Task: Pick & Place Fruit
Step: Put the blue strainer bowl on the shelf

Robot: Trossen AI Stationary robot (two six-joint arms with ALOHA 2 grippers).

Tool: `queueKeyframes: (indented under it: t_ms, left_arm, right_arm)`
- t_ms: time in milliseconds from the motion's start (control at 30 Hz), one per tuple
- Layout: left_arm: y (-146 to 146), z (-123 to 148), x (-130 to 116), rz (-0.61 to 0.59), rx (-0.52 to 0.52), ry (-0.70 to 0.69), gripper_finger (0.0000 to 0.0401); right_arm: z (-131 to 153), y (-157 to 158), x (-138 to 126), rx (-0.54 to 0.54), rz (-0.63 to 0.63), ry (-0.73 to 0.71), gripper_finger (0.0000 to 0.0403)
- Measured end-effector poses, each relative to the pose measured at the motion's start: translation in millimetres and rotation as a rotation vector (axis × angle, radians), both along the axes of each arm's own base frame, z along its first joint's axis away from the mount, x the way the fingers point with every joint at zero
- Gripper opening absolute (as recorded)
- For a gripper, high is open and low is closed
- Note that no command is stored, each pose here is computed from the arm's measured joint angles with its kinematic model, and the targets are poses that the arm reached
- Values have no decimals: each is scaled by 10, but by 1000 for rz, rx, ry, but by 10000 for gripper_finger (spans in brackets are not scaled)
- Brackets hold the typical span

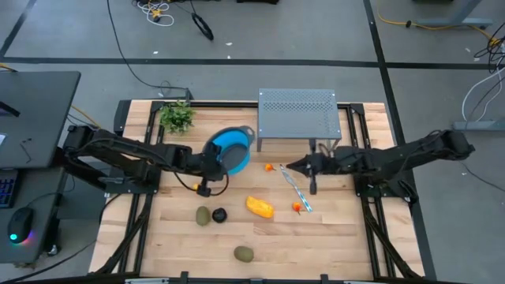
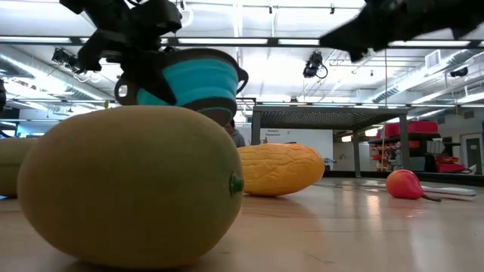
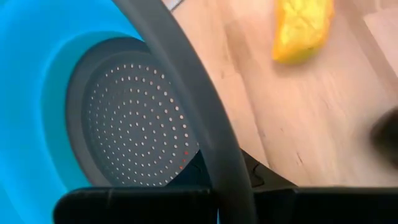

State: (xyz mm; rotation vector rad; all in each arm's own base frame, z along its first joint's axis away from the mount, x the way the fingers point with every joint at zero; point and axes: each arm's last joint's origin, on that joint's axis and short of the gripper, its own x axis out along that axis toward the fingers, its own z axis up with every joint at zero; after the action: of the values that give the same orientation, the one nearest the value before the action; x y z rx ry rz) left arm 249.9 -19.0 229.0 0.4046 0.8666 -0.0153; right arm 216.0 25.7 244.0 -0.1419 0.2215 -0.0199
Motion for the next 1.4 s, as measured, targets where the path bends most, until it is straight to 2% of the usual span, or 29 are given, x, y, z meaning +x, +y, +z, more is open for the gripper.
queueKeyframes:
  t_ms: [167,400,567,733,967,1100,1267,1400]
  left_arm:
    - [-33,1,-2,-6,-6,-3,5]
    - [-156,-13,3,-107,5,4,5]
    - [-251,-23,-23,-176,18,23,7]
    - [-330,-38,-54,-196,54,43,5]
    - [-465,-241,21,-227,104,124,5]
    - [-534,-366,68,-238,121,172,6]
    - [-586,-382,67,-249,168,171,9]
    - [-610,-336,101,-266,156,161,5]
  right_arm:
    - [109,117,352,-72,43,52,7]
    - [248,261,834,-132,64,181,8]
    - [307,338,1084,-182,73,241,8]
    - [361,404,1180,-178,91,243,8]
    - [376,501,1227,-133,99,229,15]
    - [249,584,1282,-83,80,266,44]
    - [168,683,1297,-118,-51,268,87]
    - [158,765,1342,-73,27,227,123]
